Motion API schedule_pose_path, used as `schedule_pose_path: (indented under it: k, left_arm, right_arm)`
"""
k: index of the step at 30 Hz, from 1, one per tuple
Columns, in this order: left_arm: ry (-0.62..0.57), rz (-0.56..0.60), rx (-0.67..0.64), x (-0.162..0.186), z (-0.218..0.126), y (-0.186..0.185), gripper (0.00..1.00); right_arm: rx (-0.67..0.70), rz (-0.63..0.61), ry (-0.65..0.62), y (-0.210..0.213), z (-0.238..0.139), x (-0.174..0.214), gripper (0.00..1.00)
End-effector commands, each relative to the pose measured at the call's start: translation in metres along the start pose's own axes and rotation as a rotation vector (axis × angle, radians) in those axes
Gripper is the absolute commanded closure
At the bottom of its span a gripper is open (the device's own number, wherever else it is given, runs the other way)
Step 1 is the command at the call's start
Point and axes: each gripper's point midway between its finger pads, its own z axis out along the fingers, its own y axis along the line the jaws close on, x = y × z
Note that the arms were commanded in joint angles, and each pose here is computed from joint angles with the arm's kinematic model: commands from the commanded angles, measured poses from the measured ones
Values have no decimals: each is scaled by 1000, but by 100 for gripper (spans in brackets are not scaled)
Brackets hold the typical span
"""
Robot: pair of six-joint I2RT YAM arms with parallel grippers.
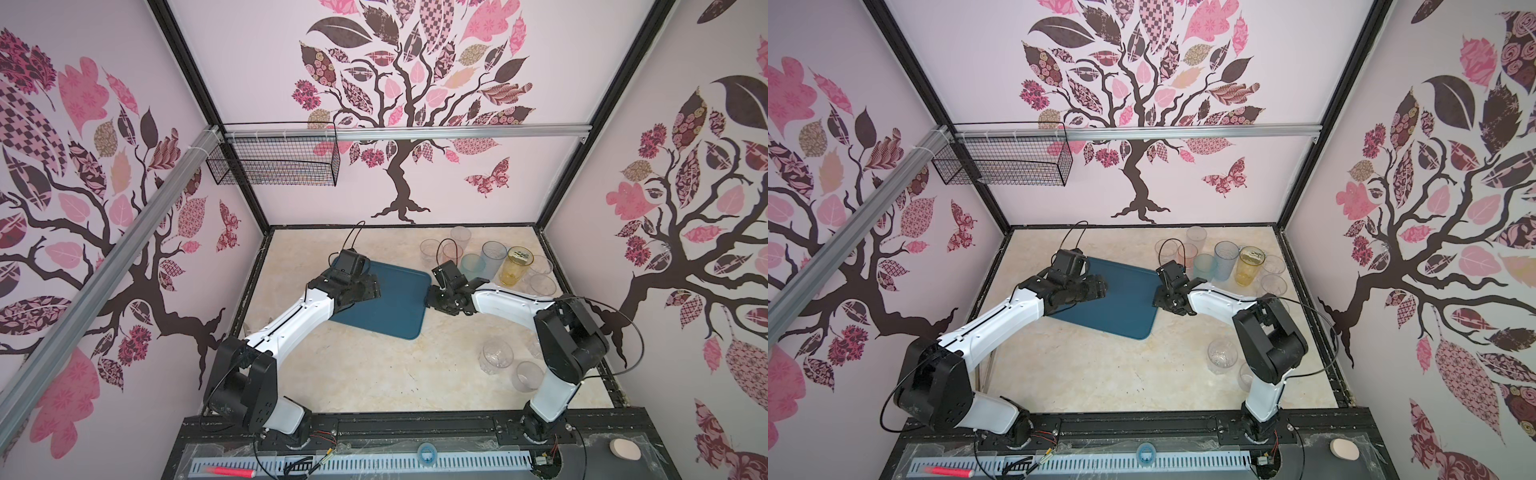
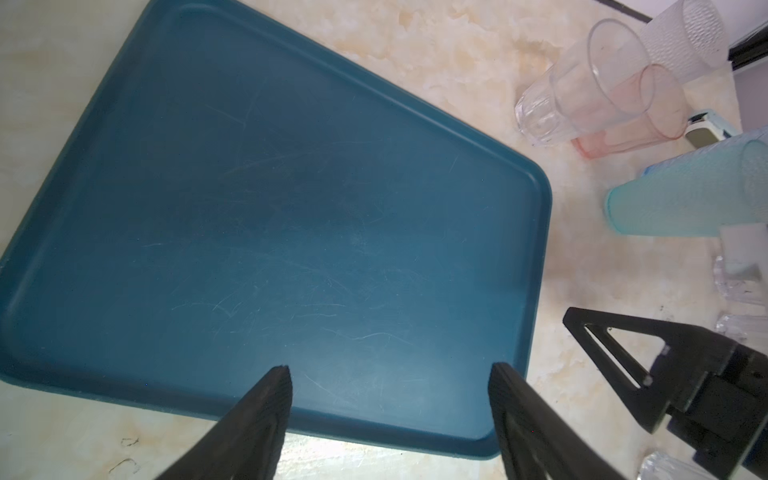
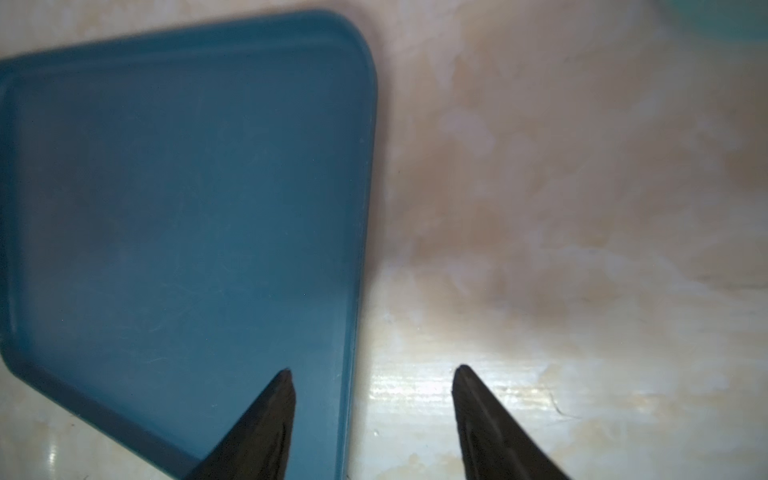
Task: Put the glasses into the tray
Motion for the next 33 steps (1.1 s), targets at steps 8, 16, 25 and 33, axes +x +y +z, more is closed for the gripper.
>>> schedule_pose_path:
  k: [8, 16, 25, 33]
  left_arm:
    - [-46, -28, 8, -8, -13, 21, 21]
    - [-81, 3, -6, -17, -30, 25, 21]
    - [-96, -31, -2, -14, -34, 38, 21]
    - [-54, -84, 47, 0, -22, 34, 21]
  right_arm:
    - [95, -73, 94, -1, 43, 19, 58]
    - [80, -221, 195, 7, 56, 28, 87]
    - [195, -394, 310, -21, 41, 43, 98]
    - [182, -362, 312, -37, 38, 38, 100]
